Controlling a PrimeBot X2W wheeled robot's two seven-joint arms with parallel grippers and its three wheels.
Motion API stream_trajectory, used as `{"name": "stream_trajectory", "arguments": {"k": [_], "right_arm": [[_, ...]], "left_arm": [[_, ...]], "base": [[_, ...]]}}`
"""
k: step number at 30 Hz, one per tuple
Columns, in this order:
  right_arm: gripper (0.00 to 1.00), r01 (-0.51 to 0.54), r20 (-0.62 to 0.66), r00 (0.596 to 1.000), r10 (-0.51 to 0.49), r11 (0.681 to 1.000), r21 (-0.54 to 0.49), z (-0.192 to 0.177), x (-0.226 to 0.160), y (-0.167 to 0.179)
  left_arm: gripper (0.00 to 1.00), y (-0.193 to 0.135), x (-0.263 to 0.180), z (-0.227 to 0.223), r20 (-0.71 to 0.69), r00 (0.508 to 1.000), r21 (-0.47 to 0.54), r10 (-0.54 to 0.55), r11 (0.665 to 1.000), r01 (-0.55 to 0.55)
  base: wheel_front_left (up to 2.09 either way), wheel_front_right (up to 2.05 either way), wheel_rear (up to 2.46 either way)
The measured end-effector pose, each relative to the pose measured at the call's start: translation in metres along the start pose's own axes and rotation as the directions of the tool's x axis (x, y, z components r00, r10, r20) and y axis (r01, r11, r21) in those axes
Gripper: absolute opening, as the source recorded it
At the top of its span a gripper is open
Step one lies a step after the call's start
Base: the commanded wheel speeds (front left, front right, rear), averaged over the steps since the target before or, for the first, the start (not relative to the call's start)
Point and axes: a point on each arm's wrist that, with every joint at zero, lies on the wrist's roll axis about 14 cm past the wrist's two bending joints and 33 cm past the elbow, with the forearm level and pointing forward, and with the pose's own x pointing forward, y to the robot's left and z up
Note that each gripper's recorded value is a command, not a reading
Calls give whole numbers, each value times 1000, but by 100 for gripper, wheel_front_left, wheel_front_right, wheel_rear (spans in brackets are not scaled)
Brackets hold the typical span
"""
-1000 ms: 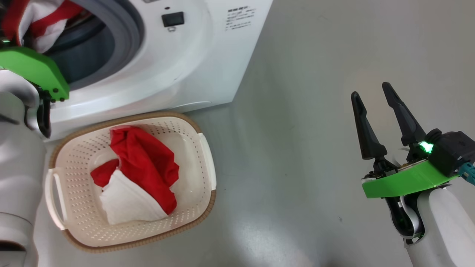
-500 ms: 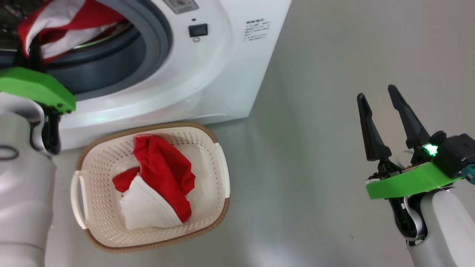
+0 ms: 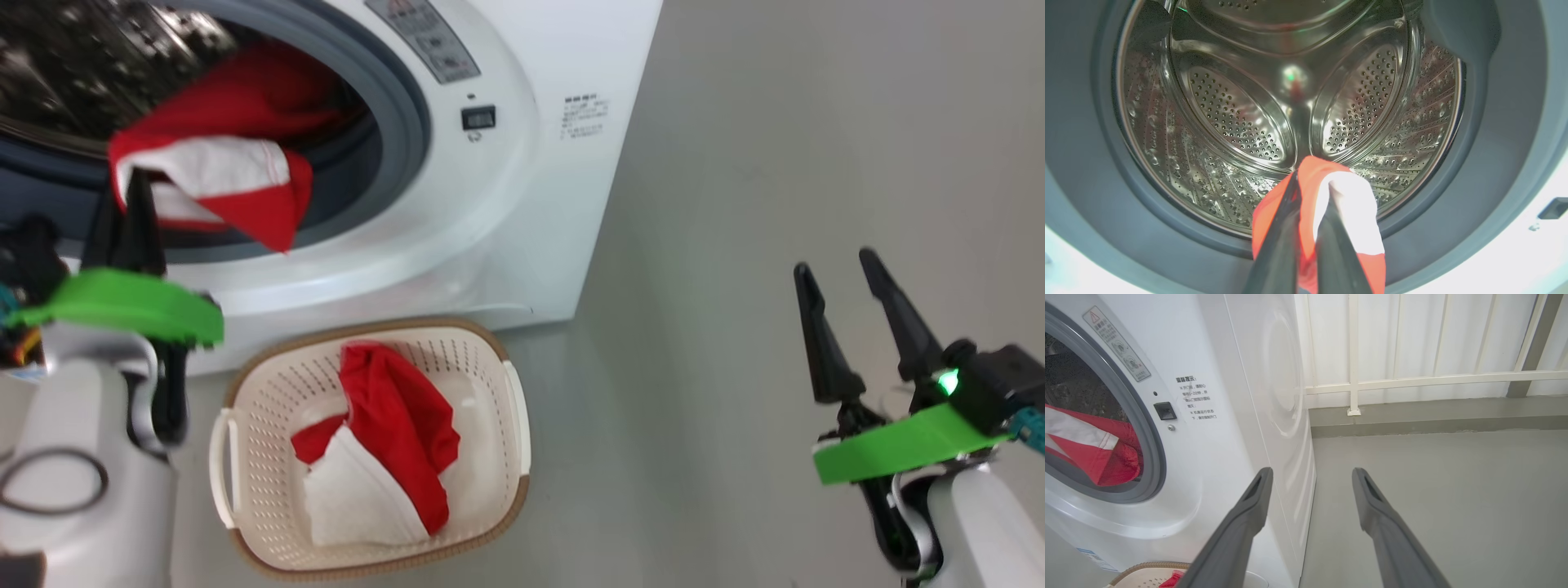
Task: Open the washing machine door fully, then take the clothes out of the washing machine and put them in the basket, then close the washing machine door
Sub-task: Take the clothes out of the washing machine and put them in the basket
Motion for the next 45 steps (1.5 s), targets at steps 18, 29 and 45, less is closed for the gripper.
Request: {"name": "stream_trajectory", "arguments": {"k": [18, 29, 45], "right_arm": [[100, -21, 56, 998, 19, 999, 28, 27, -47, 21], [100, -9, 78, 997, 6, 1000, 30, 34, -61, 20], [100, -6, 4, 1000, 6, 1000, 30, 6, -31, 15]], "left_arm": [[0, -11, -105, 68, 196, 980, 64, -41, 998, 29], [0, -41, -150, 124, 331, 938, 77, -99, 994, 77], [0, -29, -133, -32, -126, 992, -80, -9, 997, -1]], "base": [[0, 0, 0], [0, 0, 0], [0, 0, 0]]}}
